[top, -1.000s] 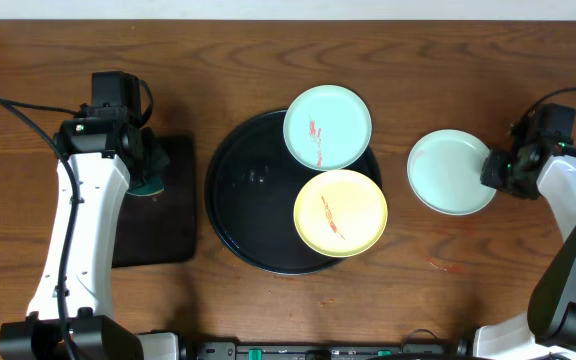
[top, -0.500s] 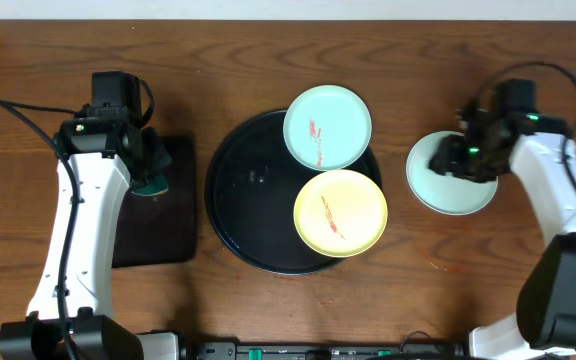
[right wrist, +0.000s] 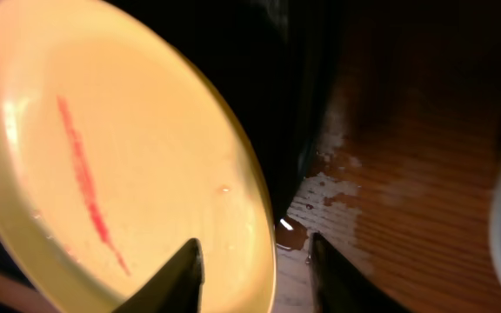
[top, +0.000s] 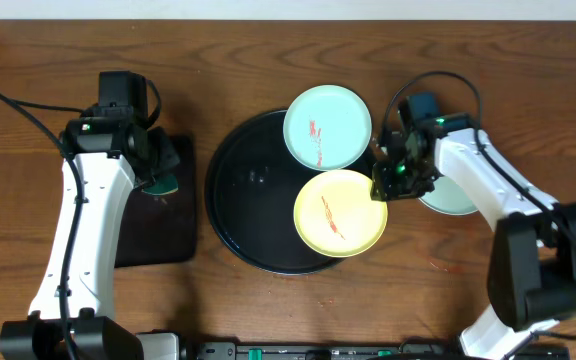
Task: Clean dirty plates on tray and stack at the side
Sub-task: 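Move right gripper to the yellow plate and drag it to tray center, then scrub the yellow plate with the sponge in the left gripper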
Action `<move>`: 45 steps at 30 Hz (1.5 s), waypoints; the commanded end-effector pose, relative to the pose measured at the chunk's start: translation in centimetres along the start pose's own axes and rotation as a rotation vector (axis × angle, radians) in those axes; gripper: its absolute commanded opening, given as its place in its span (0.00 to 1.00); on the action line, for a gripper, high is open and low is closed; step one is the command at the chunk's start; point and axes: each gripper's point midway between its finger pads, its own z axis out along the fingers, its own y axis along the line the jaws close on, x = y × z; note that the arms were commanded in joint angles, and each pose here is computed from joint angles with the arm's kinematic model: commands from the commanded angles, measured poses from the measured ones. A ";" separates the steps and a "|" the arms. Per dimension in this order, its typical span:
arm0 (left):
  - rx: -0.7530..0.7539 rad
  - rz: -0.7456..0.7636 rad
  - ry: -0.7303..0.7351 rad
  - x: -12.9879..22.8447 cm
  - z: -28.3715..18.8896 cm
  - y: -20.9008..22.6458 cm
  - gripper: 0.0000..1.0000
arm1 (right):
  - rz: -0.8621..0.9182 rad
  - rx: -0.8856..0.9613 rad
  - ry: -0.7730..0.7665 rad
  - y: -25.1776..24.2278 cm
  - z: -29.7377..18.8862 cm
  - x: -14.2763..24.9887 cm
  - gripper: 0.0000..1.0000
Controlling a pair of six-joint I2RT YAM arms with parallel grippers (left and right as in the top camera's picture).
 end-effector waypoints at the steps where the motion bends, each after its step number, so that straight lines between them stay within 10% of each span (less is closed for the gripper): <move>1: 0.001 -0.006 0.011 0.2 0.3 -0.1 0.08 | -0.021 0.015 0.038 0.3 1.1 0.3 0.26; 6: 0.001 -0.006 0.011 0.2 0.3 -0.1 0.08 | -0.009 0.025 0.039 0.1 1.1 0.4 0.01; 24: 0.025 0.020 0.018 1.0 0.1 -1.8 0.07 | 0.200 0.007 -0.127 10.2 4.2 -2.0 0.01; 45: 0.055 0.325 0.166 8.9 4.5 -12.1 0.08 | 0.184 -0.019 -0.018 9.6 7.7 -1.1 0.01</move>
